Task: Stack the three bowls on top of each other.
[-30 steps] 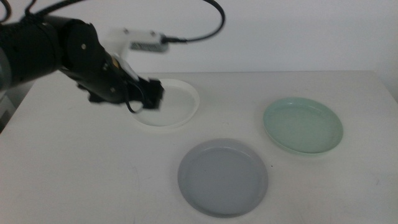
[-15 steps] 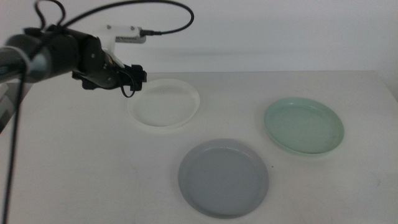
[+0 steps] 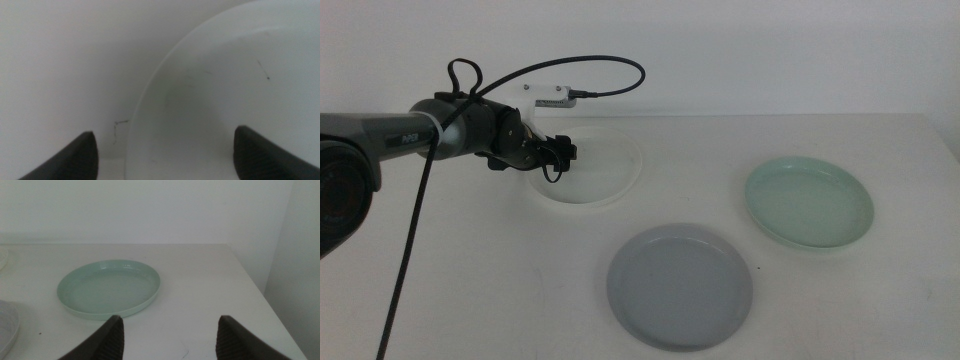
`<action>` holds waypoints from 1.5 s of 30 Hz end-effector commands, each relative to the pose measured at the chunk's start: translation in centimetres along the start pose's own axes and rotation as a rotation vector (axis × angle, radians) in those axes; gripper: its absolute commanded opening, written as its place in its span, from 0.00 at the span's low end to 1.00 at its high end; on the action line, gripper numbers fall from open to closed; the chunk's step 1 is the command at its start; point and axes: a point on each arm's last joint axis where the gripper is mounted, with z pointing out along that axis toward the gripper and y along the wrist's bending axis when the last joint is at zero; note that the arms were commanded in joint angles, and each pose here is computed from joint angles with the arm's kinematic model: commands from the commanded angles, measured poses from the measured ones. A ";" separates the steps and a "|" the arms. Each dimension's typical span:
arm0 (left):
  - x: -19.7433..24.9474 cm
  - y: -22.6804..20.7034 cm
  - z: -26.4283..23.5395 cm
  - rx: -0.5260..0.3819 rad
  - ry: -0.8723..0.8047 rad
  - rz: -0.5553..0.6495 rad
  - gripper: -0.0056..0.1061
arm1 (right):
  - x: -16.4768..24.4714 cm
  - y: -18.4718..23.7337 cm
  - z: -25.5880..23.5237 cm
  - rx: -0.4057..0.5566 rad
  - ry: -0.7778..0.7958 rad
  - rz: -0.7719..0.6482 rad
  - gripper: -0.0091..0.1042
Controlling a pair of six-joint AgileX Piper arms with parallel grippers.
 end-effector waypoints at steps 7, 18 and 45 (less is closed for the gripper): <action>-2.9 0.0 -2.5 0.026 -0.116 -0.068 0.07 | -1.1 0.0 -0.3 0.003 -0.111 -0.020 0.50; -6.7 1.8 -13.4 0.015 -0.230 -0.133 0.05 | -1.1 0.0 -0.3 0.003 -0.111 -0.020 0.50; 9.6 -10.1 -18.9 0.360 -0.140 -0.034 0.05 | -1.1 0.0 -0.3 0.003 -0.111 -0.020 0.50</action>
